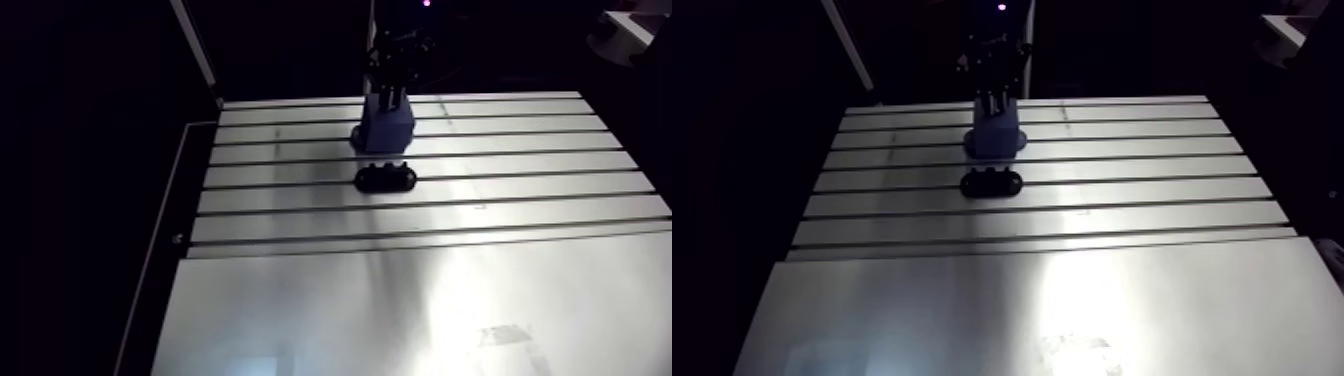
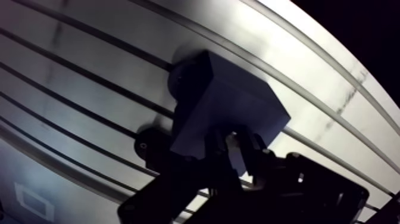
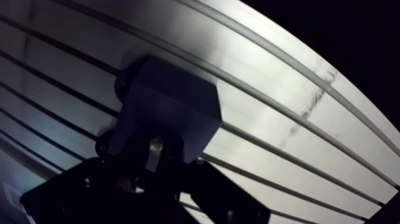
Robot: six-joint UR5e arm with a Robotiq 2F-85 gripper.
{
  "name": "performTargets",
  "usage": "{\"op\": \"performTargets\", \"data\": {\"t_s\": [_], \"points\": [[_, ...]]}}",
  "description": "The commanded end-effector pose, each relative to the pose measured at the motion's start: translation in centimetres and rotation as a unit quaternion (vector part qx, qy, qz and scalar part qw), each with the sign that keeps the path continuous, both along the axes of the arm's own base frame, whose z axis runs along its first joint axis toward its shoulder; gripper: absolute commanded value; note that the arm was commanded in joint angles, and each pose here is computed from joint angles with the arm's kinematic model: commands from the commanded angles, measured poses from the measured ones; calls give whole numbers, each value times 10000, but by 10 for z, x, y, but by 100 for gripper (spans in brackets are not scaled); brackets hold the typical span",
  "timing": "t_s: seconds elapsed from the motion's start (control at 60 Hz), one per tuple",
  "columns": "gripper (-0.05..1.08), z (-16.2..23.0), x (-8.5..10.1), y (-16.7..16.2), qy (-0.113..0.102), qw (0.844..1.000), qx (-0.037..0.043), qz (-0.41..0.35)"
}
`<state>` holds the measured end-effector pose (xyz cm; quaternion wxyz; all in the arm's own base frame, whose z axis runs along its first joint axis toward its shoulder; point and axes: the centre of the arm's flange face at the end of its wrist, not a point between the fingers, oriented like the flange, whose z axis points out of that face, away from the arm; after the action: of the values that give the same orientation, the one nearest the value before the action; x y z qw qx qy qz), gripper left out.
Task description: Pick up the M10 bolt and insert it into the hex recess until seated.
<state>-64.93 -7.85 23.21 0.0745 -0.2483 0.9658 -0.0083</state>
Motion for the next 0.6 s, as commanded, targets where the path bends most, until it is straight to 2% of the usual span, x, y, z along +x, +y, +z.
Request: {"op": "performTargets", "data": {"t_s": [0.017, 0.417, 0.6], "points": [[76, 0, 0, -1, 4, 9999, -20, 153], [76, -2, 0, -1, -16, 9994, -49, 346], [76, -2, -1, -1, -17, 9993, -37, 359]]}}
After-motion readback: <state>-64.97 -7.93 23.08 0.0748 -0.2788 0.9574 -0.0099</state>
